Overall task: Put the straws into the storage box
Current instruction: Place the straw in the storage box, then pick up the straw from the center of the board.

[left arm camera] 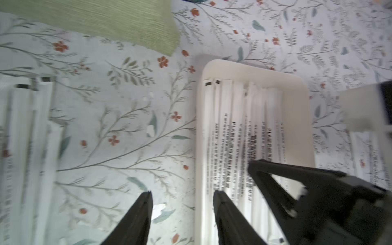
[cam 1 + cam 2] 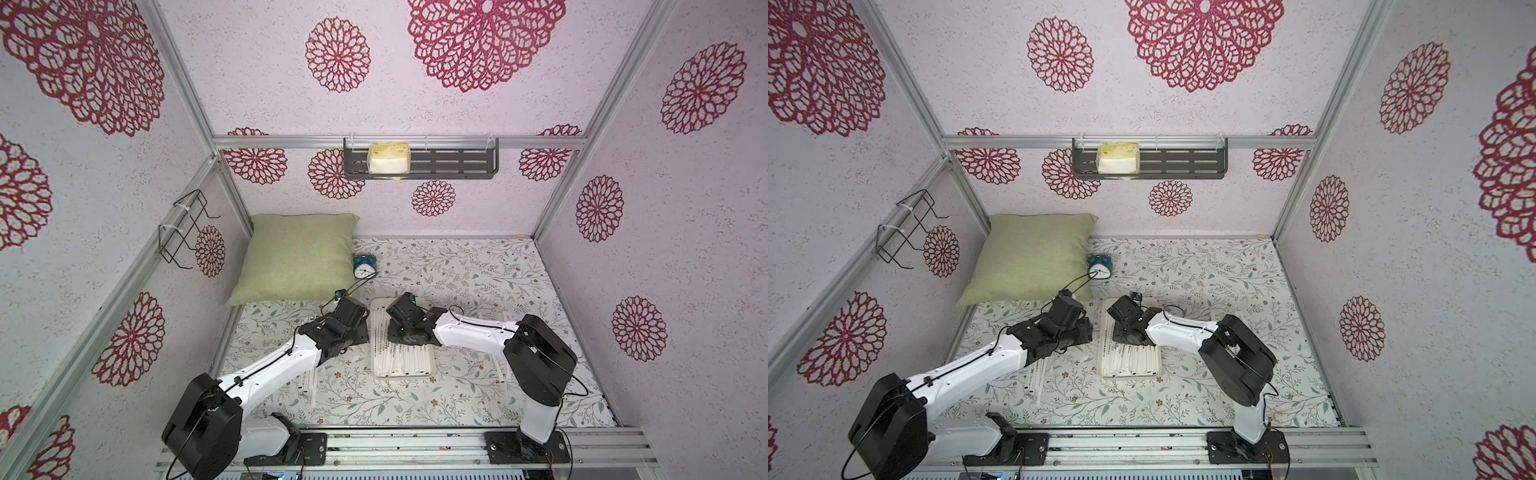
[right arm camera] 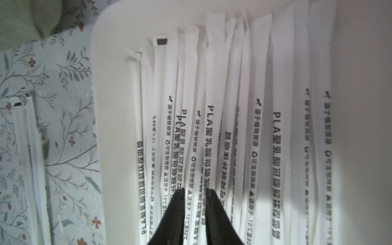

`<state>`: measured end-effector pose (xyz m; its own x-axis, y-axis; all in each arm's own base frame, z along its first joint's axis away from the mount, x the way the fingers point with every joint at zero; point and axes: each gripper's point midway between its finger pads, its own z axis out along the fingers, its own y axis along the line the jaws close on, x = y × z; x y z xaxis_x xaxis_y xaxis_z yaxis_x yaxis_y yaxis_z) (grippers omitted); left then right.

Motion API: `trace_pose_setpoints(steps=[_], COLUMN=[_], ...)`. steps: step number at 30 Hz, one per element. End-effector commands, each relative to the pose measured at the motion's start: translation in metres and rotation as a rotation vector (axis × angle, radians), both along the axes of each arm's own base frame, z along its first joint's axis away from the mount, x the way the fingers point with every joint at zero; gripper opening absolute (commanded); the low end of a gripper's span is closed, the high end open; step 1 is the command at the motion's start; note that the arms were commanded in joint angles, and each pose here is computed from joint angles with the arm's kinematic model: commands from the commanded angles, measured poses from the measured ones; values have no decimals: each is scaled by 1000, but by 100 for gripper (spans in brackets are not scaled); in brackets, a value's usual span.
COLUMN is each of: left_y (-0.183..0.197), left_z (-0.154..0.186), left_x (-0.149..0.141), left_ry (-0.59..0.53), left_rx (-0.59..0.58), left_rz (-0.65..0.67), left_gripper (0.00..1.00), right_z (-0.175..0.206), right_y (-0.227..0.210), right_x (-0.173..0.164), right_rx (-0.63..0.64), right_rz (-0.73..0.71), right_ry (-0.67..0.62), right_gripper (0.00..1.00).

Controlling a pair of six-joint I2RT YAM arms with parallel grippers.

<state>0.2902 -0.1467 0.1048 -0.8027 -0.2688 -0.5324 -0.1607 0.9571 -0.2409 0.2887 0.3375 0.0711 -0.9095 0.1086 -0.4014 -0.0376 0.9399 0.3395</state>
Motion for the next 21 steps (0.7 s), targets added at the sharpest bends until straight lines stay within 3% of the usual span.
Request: trace_pose_setpoints(steps=[1, 8, 12, 21], left_y=[53, 96, 92, 95], left_z=[-13, -40, -48, -70], left_x=[-24, -60, -58, -55], left_ry=[84, 189, 204, 279], left_rx=[87, 81, 50, 128], left_rz=[156, 334, 319, 281], left_gripper=[49, 49, 44, 39], right_z=[48, 50, 40, 35], right_y=[-8, -23, -20, -24], right_x=[1, -7, -10, -12], right_rx=[5, 19, 39, 25], right_rz=[24, 30, 35, 47], right_ry=[-89, -130, -114, -120], right_gripper=[27, 27, 28, 27])
